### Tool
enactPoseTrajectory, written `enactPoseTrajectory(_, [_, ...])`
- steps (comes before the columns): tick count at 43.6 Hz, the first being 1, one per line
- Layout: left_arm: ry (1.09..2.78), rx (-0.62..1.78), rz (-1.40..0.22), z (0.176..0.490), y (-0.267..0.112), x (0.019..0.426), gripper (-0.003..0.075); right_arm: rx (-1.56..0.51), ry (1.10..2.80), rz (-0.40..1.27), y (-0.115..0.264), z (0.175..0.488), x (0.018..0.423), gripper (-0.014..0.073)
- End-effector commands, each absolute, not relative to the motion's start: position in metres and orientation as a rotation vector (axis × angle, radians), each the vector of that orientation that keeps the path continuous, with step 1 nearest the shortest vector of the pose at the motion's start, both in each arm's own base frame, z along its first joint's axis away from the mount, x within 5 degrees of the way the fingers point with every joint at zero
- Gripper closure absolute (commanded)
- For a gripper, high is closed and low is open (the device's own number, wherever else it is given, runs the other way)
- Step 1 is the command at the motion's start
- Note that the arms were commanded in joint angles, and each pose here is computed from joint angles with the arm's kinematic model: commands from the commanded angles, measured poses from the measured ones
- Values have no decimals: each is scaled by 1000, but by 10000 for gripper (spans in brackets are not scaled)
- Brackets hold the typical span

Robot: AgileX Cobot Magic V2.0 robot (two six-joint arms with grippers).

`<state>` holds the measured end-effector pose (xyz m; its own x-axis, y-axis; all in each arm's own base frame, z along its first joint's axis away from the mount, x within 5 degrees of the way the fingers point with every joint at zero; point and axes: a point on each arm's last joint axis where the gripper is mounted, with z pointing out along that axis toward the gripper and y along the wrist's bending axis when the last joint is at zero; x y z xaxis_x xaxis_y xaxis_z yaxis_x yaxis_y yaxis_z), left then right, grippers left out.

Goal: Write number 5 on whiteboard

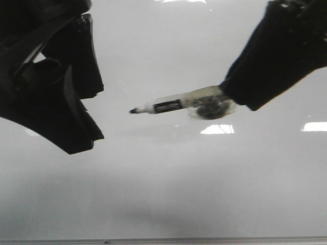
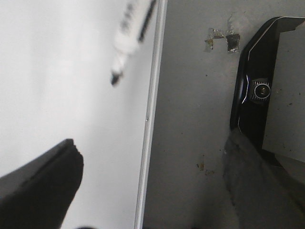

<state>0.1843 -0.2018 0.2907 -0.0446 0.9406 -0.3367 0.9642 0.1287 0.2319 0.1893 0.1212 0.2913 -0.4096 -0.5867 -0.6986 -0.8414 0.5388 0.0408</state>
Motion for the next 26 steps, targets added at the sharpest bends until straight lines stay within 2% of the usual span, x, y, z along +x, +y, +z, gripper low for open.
enactPoseTrajectory(1, [1943, 1759, -109, 312, -203, 182, 134, -950, 2087, 459, 99, 309, 187, 657])
enactPoseTrajectory(5, [1943, 1759, -109, 312, -203, 182, 153, -791, 2077, 409, 83, 315, 188, 657])
enactPoseTrajectory(8, [1945, 1760, -109, 311, -203, 182, 211, -675, 2058, 385, 75, 321, 190, 657])
enactPoseTrajectory(13, [1953, 1768, -108, 311, -203, 182, 392, -636, 2050, 378, 73, 323, 192, 657])
enactPoseTrajectory(17, [1954, 1770, -108, 311, -203, 182, 576, -638, 2051, 378, 73, 323, 192, 657])
enactPoseTrajectory(21, [1954, 1770, -108, 311, -203, 182, 723, -630, 2042, 371, 73, 324, 192, 657])
enactPoseTrajectory(26, [1953, 1768, -108, 311, -203, 182, 741, -630, 2044, 372, 73, 323, 193, 657])
